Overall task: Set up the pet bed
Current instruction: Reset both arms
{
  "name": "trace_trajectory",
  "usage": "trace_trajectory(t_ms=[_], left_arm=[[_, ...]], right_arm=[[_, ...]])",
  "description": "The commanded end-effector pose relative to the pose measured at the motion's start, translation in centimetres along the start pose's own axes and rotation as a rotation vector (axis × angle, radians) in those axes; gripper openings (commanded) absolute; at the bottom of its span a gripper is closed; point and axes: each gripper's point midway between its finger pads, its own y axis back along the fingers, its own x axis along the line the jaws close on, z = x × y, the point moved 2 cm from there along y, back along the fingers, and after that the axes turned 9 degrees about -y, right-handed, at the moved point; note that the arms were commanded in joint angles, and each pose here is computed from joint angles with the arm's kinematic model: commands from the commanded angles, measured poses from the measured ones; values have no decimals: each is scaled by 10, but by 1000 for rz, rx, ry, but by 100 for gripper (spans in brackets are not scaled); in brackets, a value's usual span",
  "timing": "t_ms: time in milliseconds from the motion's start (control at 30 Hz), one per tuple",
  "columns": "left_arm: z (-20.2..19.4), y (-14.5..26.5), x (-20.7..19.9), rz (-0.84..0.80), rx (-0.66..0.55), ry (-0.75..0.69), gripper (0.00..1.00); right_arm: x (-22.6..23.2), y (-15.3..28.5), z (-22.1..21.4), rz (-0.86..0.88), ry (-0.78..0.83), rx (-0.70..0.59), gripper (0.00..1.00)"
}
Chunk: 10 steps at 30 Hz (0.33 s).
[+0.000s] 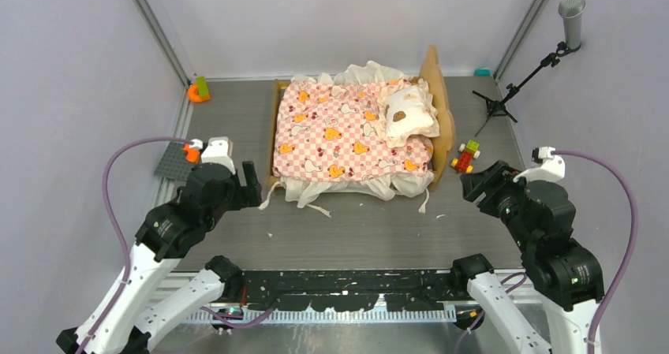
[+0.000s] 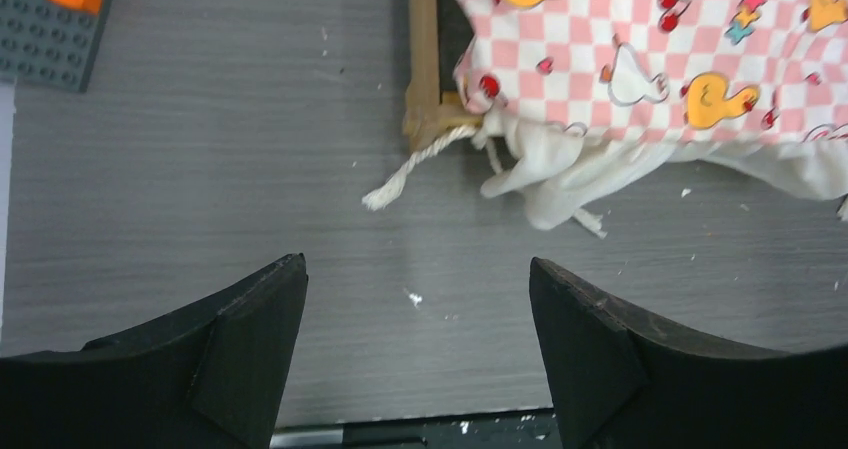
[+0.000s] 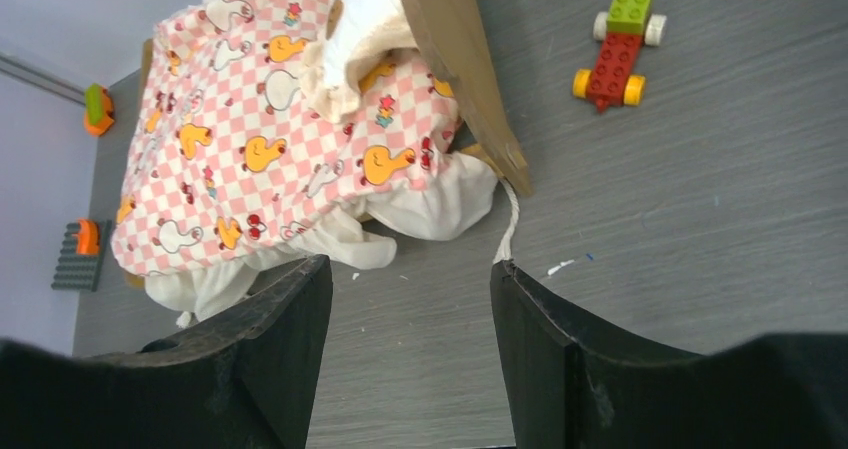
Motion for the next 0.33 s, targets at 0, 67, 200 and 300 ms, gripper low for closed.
trace_trajectory(t_ms=[0,67,200,300], left_arm=[[-26,12,19,57,38,22,84],[-24,15,21,46,-5,20,84],[-23,17,24,47,-34,21,85],[-25,16,24,59,-21,17,87]], right_arm=[[-24,3,-14,-51,-35,-35,64],[-31,1,-20,-52,-38,-49,64],[-39,1,-23,-65,-29,-69,64],[-44,2,-24,-84,-24,-72,64]])
